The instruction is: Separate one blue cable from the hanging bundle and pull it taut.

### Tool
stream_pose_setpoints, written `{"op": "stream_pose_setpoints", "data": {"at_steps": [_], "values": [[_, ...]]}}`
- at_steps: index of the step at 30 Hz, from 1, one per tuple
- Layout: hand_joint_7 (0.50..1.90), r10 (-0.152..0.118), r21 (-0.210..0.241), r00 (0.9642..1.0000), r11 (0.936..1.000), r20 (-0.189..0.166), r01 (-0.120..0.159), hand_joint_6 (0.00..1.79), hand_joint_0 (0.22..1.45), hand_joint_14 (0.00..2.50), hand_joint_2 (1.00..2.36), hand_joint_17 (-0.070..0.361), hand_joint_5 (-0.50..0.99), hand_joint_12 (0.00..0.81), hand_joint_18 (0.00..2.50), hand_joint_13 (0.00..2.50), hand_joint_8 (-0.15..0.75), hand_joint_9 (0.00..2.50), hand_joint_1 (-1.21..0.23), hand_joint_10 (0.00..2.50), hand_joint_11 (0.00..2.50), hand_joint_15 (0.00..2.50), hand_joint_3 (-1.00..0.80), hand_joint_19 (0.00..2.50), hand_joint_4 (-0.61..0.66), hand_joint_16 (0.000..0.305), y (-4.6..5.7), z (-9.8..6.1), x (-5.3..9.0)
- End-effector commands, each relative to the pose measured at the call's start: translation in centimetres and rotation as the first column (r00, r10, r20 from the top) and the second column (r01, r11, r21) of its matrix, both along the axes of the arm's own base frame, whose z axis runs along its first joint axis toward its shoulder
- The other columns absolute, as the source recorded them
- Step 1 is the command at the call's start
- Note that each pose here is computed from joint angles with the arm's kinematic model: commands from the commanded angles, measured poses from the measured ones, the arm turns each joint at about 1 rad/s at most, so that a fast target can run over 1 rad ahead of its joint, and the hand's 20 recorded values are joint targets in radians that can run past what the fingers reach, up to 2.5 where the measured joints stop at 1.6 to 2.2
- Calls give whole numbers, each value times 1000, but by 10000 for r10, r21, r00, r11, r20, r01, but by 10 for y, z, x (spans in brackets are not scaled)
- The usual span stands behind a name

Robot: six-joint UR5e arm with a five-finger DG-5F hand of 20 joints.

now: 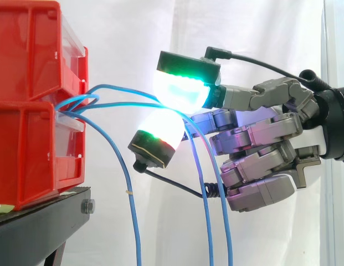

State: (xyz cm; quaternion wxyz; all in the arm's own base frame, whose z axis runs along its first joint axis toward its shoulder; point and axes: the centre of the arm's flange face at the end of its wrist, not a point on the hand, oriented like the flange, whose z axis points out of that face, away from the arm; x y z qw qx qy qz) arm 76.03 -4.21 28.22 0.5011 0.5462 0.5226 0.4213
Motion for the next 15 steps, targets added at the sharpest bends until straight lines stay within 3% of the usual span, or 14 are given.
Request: {"op": "stream_pose_setpoints", "data": {"at_steps": [1, 6, 9, 10, 11, 12, 15], "values": [[1348, 13, 0, 10000, 10000, 11, -13, 501, 792, 1677, 1015, 98, 150, 317, 1349, 1382, 179, 2275, -716, 1112, 2133, 1117, -335, 1499, -28, 44, 0, 1, 0], [1356, -2, -5, 10000, 10000, -3, 2, 501, 785, 1676, 1016, 102, 150, 324, 1348, 1357, 184, 2229, -754, 1210, 2072, 1126, -307, 1479, -56, 45, 0, 0, 0], [1363, -2, -5, 10000, 10000, -3, 2, 500, 765, 1573, 1013, 102, 148, 316, 1358, 1370, 177, 2203, -947, 1259, 2042, 1192, -344, 1444, -86, 45, 0, 0, 0], [1315, -4, 10, 10000, 10000, -2, 4, 514, 758, 1531, 1003, 104, 141, 325, 1357, 1375, 187, 2194, -1027, 1275, 2038, 1234, -469, 1431, -65, 46, 0, 0, 0], [1279, -2, -5, 10000, 10000, -3, 2, 527, 677, 1532, 1000, 105, 137, 316, 1351, 1373, 178, 2194, -1049, 1285, 2011, 1218, -500, 1446, -33, 47, 0, 0, 0], [1278, -2, -5, 10000, 10000, -3, 2, 527, 641, 1531, 1000, 105, 137, 323, 1350, 1371, 178, 2194, -1040, 1283, 2016, 1233, -500, 1443, -32, 47, 0, 0, 0], [1342, -2, -5, 10000, 10000, -3, 2, 501, 445, 1568, 1000, 133, 151, 365, 1462, 1435, 198, 2283, -825, 1111, 2061, 1139, -500, 1364, 20, 59, 0, 0, 0]]}}
